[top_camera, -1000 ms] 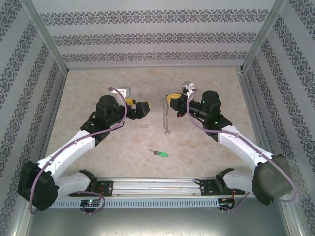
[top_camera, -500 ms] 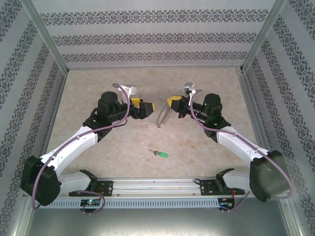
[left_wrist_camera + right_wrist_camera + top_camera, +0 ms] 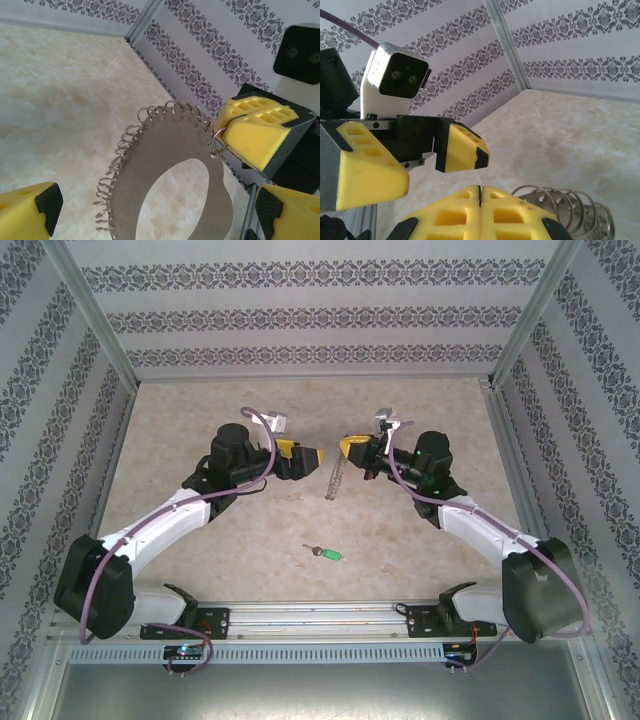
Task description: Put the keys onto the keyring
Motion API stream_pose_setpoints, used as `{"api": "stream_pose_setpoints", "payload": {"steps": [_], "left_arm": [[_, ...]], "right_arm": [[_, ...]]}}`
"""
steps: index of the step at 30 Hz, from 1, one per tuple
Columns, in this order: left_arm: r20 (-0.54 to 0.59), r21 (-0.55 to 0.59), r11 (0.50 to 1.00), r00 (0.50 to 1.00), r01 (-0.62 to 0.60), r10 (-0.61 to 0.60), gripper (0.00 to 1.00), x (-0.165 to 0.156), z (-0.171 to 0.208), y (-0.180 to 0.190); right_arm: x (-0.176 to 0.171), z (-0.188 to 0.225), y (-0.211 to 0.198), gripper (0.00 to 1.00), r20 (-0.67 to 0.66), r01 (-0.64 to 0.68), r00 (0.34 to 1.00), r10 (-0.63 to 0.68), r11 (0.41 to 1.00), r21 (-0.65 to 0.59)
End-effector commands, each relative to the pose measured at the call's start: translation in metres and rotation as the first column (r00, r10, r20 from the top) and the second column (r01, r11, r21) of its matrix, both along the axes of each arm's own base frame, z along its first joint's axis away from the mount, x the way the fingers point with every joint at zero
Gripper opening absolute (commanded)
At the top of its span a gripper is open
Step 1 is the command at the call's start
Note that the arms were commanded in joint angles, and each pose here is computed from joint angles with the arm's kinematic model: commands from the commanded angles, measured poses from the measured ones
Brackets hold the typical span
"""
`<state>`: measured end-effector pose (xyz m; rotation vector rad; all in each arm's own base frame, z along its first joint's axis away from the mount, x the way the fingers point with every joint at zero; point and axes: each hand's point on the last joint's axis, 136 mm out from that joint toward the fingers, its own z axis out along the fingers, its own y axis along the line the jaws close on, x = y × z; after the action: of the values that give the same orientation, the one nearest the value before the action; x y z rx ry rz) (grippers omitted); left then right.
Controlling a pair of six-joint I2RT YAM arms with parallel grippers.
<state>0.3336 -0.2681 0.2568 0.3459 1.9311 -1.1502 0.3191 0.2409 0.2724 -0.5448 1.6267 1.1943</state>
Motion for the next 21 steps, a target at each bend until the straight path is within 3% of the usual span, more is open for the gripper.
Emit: {"api": "stream_pose_setpoints", "payload": {"steps": [1, 10, 21], "left_arm": [[0.091, -0.017, 0.997, 0.993, 0.071, -0.069, 1.0, -0.001, 0.018, -0.014], [0.073, -0.049, 0.992, 0.991, 0.113, -0.109, 0.97, 0.002, -0.004, -0.015], [0.031, -0.066, 0.99, 0.991, 0.128, -0.126, 0.92, 0.001, -0.024, -0.01]], "right_arm": [[-0.001, 0.01, 0.002, 0.0, 0.047, -0.045, 0.998, 0.043, 0.998, 0.038], [0.01, -0.02, 0.012, 0.0, -0.036, -0.106, 0.994, 0.108, 0.993, 0.044], [0.014, -0.03, 0.016, 0.0, -0.066, -0.124, 0.989, 0.13, 0.989, 0.084]]}}
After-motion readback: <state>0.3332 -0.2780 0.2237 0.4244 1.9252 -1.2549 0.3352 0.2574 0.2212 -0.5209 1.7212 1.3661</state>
